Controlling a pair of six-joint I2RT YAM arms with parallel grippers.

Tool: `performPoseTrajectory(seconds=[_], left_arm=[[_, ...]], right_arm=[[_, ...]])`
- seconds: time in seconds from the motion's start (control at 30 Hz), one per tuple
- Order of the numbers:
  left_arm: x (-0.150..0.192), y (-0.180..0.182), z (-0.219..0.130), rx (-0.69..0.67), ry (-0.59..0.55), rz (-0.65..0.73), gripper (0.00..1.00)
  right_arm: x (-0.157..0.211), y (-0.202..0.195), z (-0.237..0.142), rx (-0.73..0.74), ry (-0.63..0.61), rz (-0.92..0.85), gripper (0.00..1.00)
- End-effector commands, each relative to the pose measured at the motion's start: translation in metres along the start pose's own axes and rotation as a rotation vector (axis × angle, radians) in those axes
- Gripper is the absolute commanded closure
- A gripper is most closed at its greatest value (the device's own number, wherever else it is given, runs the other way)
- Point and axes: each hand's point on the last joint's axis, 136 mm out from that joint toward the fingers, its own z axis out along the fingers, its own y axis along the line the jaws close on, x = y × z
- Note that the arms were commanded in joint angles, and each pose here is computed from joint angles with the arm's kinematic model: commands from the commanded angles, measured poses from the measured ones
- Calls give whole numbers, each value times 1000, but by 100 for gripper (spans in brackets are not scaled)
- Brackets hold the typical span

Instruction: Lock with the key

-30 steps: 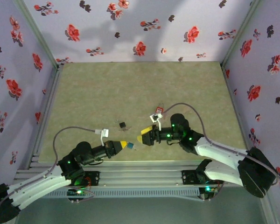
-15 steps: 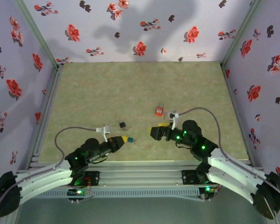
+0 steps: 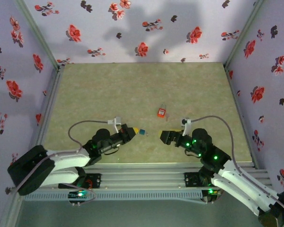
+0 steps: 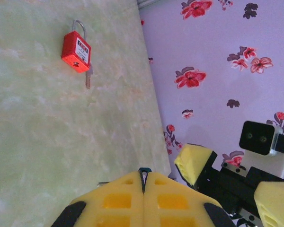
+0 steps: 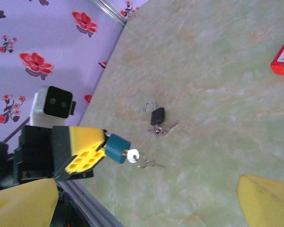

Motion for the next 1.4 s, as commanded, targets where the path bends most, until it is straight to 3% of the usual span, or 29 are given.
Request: performPoseTrajectory(seconds=[0.0,0.43,0.77,1.13,1.37], left_arm=[[-12,-40,10,168,-15,-9,100],[-9,-37,33,173,27,-27,100],[-7,-40,38,188,41,-43,100],[-1,-43,37,197,55,-48,100],[1,-42,38,194,61,-50,100]], right_arm=[[-1,0,-4,-20,-24,29,6],[6,6,8,-101,1,79,23],[6,14,20,-139,31,57,46],[1,16,30,-144,46,29,59],[-6,11,30,-127,42,31,60]])
